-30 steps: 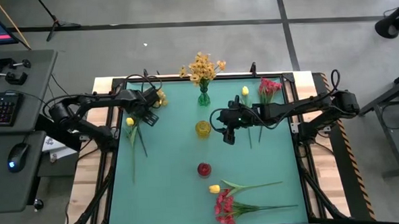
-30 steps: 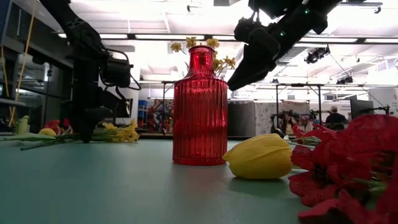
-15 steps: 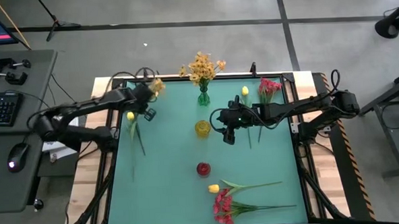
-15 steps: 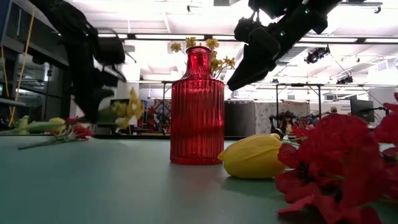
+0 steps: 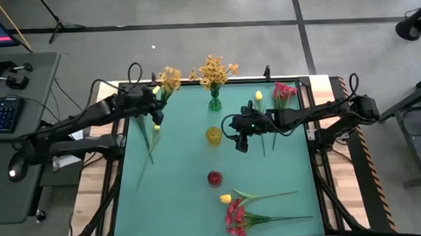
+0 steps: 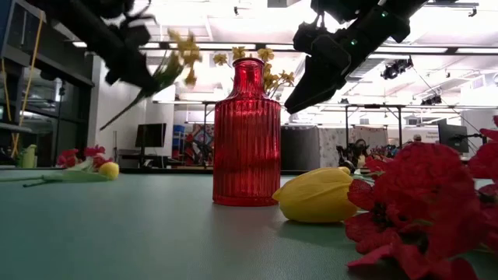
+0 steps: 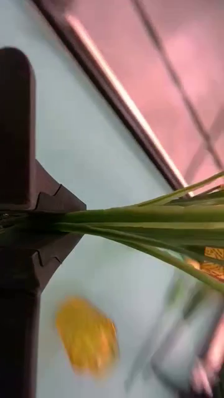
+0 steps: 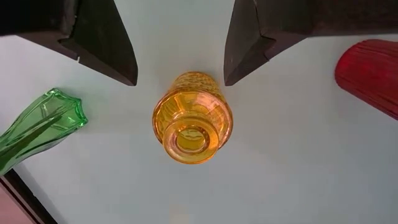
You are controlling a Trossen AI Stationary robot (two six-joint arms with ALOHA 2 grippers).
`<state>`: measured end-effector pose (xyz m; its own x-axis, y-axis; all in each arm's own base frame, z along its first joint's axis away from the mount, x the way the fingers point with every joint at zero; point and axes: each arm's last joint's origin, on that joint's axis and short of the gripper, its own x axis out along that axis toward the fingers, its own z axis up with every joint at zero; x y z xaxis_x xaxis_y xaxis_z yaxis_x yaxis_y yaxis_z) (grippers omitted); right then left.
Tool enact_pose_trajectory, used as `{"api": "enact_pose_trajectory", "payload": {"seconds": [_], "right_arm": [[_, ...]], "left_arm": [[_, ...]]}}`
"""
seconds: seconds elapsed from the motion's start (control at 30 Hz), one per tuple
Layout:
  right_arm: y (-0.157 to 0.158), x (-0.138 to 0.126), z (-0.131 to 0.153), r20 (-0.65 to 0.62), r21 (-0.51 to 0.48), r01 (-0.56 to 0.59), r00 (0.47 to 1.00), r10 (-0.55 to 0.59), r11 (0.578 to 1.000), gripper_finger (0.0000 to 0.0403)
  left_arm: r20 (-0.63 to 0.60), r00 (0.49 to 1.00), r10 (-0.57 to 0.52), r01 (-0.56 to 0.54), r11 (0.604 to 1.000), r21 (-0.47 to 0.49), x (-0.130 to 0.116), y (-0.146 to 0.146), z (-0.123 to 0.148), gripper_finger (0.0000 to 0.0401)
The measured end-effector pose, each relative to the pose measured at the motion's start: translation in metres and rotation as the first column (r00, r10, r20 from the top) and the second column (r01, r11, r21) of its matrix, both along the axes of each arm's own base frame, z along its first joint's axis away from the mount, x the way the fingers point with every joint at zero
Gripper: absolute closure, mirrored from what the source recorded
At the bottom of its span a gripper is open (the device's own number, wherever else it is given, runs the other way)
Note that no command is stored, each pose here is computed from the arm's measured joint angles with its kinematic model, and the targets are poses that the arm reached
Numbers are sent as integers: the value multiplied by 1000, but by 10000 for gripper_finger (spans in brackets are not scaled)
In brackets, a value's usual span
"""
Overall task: Sort flowers into vase by color
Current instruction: Put the yellow flowers into the green vase
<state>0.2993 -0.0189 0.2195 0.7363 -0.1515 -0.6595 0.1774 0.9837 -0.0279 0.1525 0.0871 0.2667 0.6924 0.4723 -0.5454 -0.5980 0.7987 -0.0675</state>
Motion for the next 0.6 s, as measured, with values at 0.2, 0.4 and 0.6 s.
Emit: {"api": "enact_pose_trajectory", "payload": {"seconds": [0.2,0.4,0.6], "right_arm": [[0,-3,-3,-45,4,-2,999,2,1000,174],[1,-8,-8,-113,26,15,994,-12,1000,174],[0,-8,-7,-108,3,30,994,-30,1000,174]], "left_arm": [[181,926,-330,315,943,105,10,-24,2,397],[360,750,-555,489,832,264,24,-52,-10,398],[425,587,-689,424,709,564,33,-69,-1,398]]}}
